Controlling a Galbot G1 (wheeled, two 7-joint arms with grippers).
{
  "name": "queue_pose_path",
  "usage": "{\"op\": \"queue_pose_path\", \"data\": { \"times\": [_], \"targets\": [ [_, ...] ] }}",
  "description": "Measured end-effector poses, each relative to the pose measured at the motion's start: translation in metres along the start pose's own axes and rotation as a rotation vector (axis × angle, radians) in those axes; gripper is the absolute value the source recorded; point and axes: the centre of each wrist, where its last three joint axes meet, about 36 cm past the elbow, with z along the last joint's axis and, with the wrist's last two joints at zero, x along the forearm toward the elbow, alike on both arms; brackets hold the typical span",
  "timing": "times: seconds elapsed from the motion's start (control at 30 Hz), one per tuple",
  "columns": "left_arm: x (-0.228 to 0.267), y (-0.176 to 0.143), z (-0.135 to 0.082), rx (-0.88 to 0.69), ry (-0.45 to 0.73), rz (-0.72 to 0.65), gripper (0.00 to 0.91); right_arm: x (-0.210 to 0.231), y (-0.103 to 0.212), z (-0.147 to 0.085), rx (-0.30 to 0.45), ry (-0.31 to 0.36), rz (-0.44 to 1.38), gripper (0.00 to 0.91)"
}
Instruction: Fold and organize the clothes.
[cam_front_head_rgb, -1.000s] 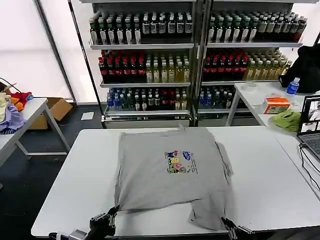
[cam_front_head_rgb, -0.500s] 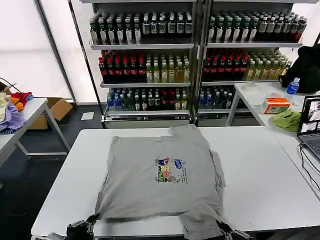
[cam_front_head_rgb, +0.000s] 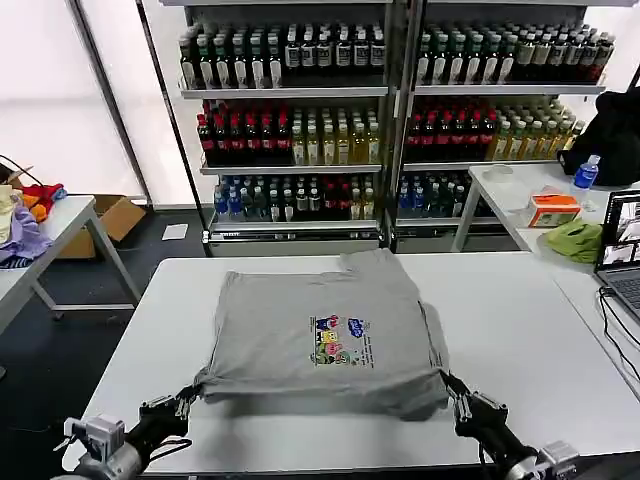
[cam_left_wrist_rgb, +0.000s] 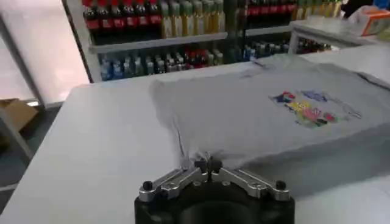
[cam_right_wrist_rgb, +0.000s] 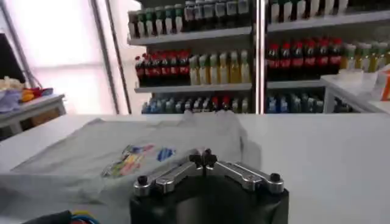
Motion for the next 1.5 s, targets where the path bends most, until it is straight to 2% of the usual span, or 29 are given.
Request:
{"op": "queue_pose_path", "data": {
  "times": [0.23, 0.27, 0.3, 0.33, 0.37, 0.4, 0.67, 0.9, 1.3, 1.33, 1.37, 1.5],
  "targets": [
    [-0.033, 0.011, -0.013, 0.013, -0.038, 0.01, 0.01, -0.043, -0.005, 0.004, 0.024, -0.011, 0.01, 0.0],
    [-0.037, 0.012, -0.014, 0.016, -0.042, 0.009, 0.081, -0.049, -0.004, 0.004, 0.027, -0.009, 0.008, 0.0],
    [-0.042, 0.014, -0.016, 0.019, -0.046, 0.012, 0.232, -0.054, -0.003, 0.005, 0.031, -0.005, 0.008, 0.0],
    [-0.047, 0.015, -0.016, 0.023, -0.048, 0.013, 0.816, -0.06, -0.002, 0.005, 0.035, 0.001, 0.007, 0.353],
    [-0.051, 0.016, -0.017, 0.027, -0.05, 0.015, 0.907, -0.065, 0.0, 0.006, 0.038, 0.007, 0.007, 0.846],
    [-0.057, 0.017, -0.019, 0.031, -0.053, 0.019, 0.907, -0.07, 0.001, 0.007, 0.04, 0.015, 0.007, 0.907],
    [-0.088, 0.027, -0.025, 0.043, -0.062, -0.006, 0.907, -0.094, 0.008, 0.002, 0.046, 0.072, 0.017, 0.907],
    [-0.088, 0.036, -0.026, 0.026, -0.063, -0.041, 0.907, -0.085, 0.009, -0.003, 0.054, 0.095, 0.065, 0.907],
    [-0.078, 0.01, 0.002, 0.017, -0.024, -0.036, 0.907, -0.065, 0.031, 0.028, 0.043, 0.208, 0.178, 0.907],
    [-0.078, 0.008, 0.004, 0.019, -0.023, -0.035, 0.907, -0.066, 0.033, 0.03, 0.04, 0.216, 0.185, 0.685],
    [-0.079, 0.007, 0.005, 0.02, -0.022, -0.036, 0.907, -0.066, 0.036, 0.032, 0.035, 0.224, 0.191, 0.02],
    [-0.084, 0.003, 0.012, 0.034, -0.017, -0.04, 0.907, -0.069, 0.043, 0.039, 0.023, 0.25, 0.205, 0.0]
  ]
}}
